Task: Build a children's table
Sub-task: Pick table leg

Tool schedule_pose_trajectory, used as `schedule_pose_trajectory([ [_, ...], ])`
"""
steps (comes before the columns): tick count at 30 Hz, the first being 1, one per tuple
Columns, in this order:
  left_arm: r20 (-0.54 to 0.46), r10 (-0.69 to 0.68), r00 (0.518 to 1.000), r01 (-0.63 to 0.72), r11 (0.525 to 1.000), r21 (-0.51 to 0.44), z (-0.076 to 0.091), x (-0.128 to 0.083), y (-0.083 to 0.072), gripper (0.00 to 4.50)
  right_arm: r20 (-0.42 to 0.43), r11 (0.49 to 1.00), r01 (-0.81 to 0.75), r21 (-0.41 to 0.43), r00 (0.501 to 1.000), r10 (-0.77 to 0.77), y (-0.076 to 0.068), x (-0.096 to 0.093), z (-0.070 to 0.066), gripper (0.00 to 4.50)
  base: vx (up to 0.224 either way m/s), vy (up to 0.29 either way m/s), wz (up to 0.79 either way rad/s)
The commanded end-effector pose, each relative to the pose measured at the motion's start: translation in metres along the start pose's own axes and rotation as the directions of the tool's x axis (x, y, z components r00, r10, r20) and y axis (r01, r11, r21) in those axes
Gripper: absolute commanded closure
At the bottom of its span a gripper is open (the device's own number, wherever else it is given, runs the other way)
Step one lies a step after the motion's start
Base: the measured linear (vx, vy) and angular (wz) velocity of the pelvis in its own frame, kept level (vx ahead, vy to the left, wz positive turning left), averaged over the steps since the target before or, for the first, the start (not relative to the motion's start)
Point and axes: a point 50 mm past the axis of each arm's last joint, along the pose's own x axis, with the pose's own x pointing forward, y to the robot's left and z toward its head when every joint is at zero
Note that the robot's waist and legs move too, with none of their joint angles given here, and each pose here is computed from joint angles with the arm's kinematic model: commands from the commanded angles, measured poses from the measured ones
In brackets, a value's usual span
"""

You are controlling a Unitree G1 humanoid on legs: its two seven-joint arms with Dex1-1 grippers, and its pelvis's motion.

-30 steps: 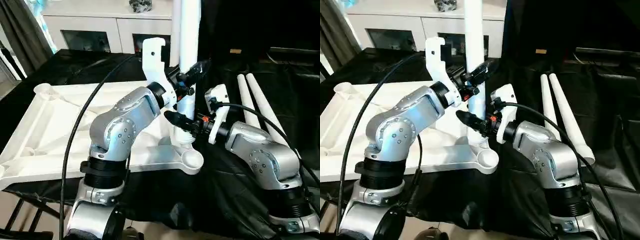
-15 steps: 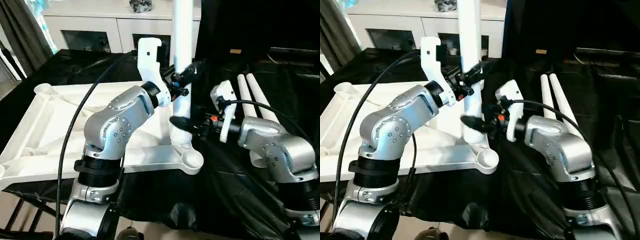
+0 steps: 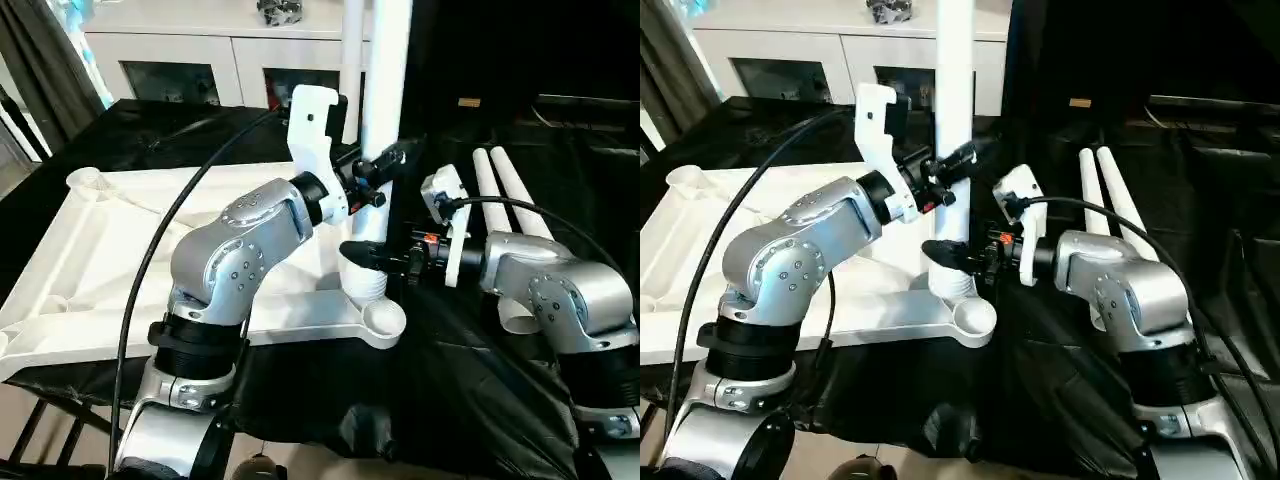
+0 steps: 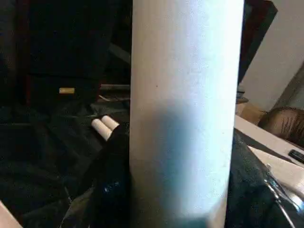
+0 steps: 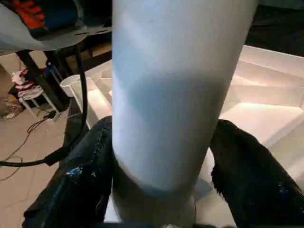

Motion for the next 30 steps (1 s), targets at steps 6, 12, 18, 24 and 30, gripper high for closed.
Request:
schedule_pose_trajectory([
  [6, -0.003, -0.049, 0.999, 0.049, 0.999, -0.001, 0.001, -0.0007, -0.007, 2.62, -0.022, 0.999, -0.045, 0.005, 0.999, 0.045, 0.0028, 0.0016, 0.001, 1.41, 0.0, 0.0, 0.0],
  [12, 0.003, -0.062, 0.998, 0.062, 0.998, -0.013, 0.0025, 0.0004, -0.0082, 2.62, -0.035, 0.997, -0.069, 0.022, 0.997, 0.07, 0.0049, 0.0018, -0.0023, 1.67, 0.0, 0.0, 0.0],
  [18, -0.005, -0.079, 0.997, 0.079, 0.997, -0.017, 0.0015, -0.0002, -0.01, 2.62, -0.026, 0.997, -0.069, 0.034, 0.997, 0.07, 0.0041, 0.0027, -0.002, 2.18, 0.0, 0.0, 0.0],
  [24, -0.009, -0.082, 0.997, 0.081, 0.997, -0.016, 0.0007, -0.0013, -0.0093, 2.62, -0.026, 0.997, -0.075, 0.036, 0.997, 0.076, 0.0047, 0.0026, -0.003, 2.55, 0.0, 0.0, 0.0],
  [30, 0.003, -0.041, 0.999, 0.041, 0.999, 0.004, 0.0019, -0.0046, -0.0041, 1.92, -0.02, 0.998, -0.06, 0.014, 0.998, 0.06, 0.0062, 0.0043, -0.0074, 2.58, 0.0, 0.0, 0.0],
])
